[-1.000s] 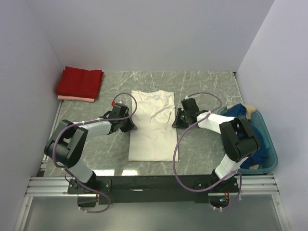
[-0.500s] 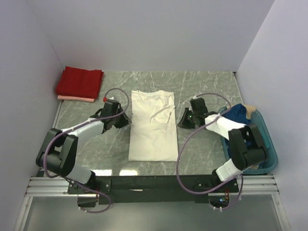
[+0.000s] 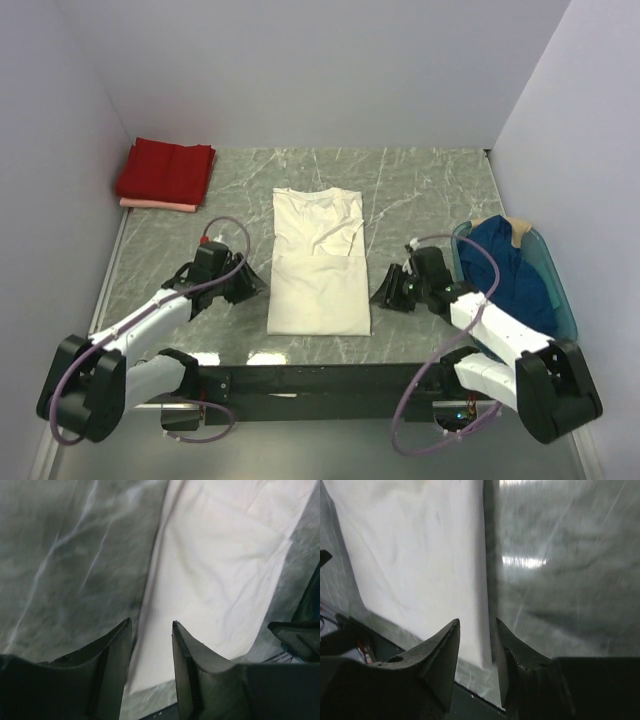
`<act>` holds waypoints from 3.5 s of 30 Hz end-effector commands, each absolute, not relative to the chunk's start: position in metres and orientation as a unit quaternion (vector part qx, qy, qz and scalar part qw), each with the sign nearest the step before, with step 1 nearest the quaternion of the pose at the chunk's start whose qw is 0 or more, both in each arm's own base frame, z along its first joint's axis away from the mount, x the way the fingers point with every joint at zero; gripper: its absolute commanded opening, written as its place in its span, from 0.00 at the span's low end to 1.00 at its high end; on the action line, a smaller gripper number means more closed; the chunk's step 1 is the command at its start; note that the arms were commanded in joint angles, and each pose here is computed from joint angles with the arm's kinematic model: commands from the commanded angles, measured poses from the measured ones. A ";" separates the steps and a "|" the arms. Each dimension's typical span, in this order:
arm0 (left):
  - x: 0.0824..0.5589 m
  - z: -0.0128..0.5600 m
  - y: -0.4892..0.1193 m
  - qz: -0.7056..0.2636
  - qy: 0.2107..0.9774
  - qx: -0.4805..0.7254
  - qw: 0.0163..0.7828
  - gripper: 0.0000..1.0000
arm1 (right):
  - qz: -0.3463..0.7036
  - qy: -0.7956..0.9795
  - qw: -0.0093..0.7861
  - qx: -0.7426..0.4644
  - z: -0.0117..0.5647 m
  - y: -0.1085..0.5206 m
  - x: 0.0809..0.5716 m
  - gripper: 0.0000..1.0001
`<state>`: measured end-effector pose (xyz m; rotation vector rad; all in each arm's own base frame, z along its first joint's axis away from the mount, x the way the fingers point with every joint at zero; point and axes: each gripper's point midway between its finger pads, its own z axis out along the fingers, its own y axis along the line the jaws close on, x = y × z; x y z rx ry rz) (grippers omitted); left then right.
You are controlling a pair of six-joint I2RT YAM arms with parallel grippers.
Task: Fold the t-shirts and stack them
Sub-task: Fold the tshirt
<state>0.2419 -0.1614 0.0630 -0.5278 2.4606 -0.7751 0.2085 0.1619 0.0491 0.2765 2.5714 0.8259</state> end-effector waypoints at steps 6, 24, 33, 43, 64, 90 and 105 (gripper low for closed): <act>0.183 0.047 -0.166 -0.311 0.909 -0.207 0.185 0.44 | 0.341 0.925 0.132 0.099 0.026 0.179 0.140 0.44; 0.142 0.023 -0.176 -0.285 0.925 -0.204 0.146 0.42 | 0.345 0.925 0.101 0.121 0.004 0.178 0.119 0.41; 0.139 0.017 -0.184 -0.286 0.928 -0.198 0.136 0.38 | 0.352 0.923 0.097 0.123 0.004 0.180 0.118 0.38; 0.137 0.018 -0.188 -0.290 0.926 -0.199 0.136 0.16 | 0.373 0.914 0.099 0.123 0.009 0.186 0.120 0.15; 0.107 0.081 -0.188 -0.321 0.918 -0.167 0.162 0.01 | 0.380 0.912 0.137 0.074 0.045 0.165 0.084 0.00; 0.225 0.183 -0.199 -0.293 0.885 -0.118 0.342 0.01 | 0.351 0.881 0.309 0.067 0.176 0.181 0.209 0.00; 0.343 0.218 -0.195 -0.289 0.868 -0.135 0.380 0.00 | 0.370 0.864 0.323 0.109 0.208 0.173 0.327 0.00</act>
